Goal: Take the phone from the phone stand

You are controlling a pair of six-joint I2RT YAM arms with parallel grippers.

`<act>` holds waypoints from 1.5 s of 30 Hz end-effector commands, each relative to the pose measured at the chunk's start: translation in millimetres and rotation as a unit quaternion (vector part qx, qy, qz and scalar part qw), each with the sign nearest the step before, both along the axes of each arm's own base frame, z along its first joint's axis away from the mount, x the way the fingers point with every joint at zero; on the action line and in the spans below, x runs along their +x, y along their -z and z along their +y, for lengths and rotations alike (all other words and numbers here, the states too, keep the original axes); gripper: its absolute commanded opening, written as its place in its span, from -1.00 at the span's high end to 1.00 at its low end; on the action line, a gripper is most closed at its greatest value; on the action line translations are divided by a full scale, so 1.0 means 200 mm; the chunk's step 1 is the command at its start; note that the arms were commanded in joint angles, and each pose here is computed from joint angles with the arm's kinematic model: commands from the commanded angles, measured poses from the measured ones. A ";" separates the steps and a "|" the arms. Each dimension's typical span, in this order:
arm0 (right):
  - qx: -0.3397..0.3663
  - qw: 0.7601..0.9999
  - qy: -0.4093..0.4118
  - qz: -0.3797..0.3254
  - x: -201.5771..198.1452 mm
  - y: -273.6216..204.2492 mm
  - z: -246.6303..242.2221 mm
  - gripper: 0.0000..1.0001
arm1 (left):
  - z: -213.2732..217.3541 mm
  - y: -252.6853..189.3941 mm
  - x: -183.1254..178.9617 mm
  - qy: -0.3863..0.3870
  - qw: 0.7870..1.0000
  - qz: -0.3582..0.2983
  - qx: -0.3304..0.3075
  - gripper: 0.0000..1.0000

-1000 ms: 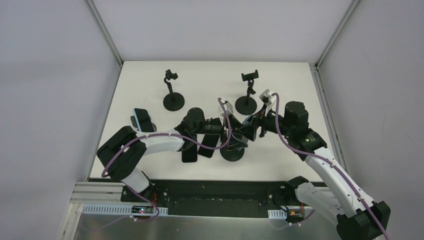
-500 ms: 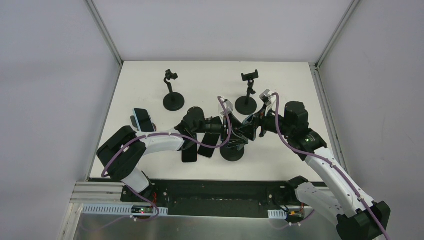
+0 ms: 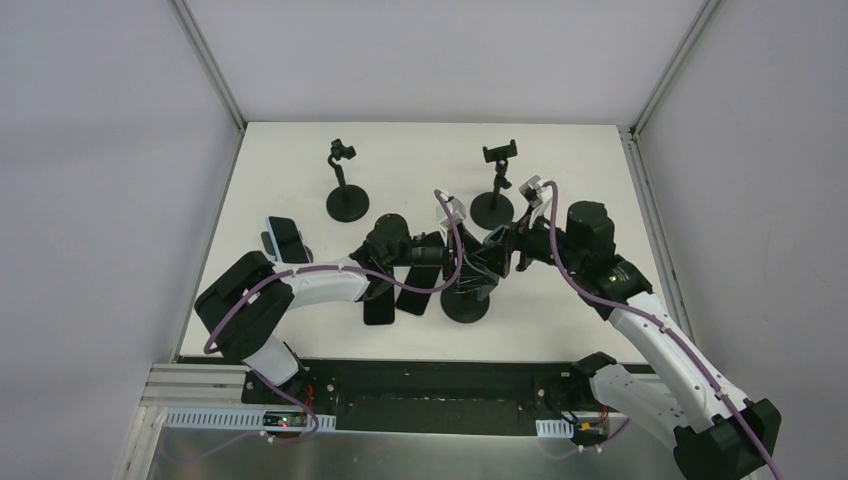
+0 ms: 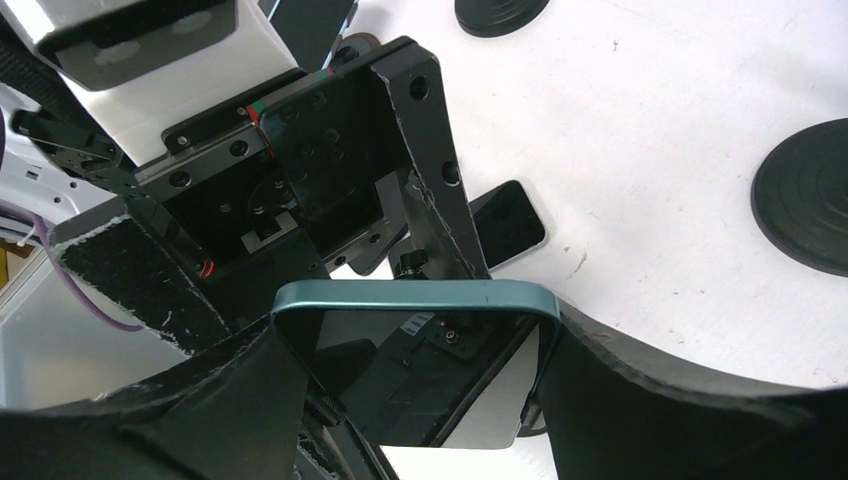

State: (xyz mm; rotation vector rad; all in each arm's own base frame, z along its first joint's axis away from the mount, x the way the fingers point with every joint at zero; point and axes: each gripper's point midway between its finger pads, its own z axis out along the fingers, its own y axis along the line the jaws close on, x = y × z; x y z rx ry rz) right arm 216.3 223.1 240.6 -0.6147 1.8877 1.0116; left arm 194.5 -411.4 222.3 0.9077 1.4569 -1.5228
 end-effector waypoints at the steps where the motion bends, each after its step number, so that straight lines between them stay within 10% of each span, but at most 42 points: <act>1: 0.002 0.998 0.039 0.039 0.01 0.00 -0.02 1.00 | 0.06 -0.09 0.03 -0.048 0.998 -0.040 -0.026 1.00; 24: -0.130 0.968 0.213 0.002 0.27 0.27 -0.33 1.00 | 0.01 -0.12 -0.22 0.067 0.995 -0.065 -0.030 1.00; 45: -0.143 0.974 0.176 -0.018 0.31 0.38 -0.43 1.00 | 0.07 -0.05 -0.31 0.091 0.993 -0.075 -0.014 1.00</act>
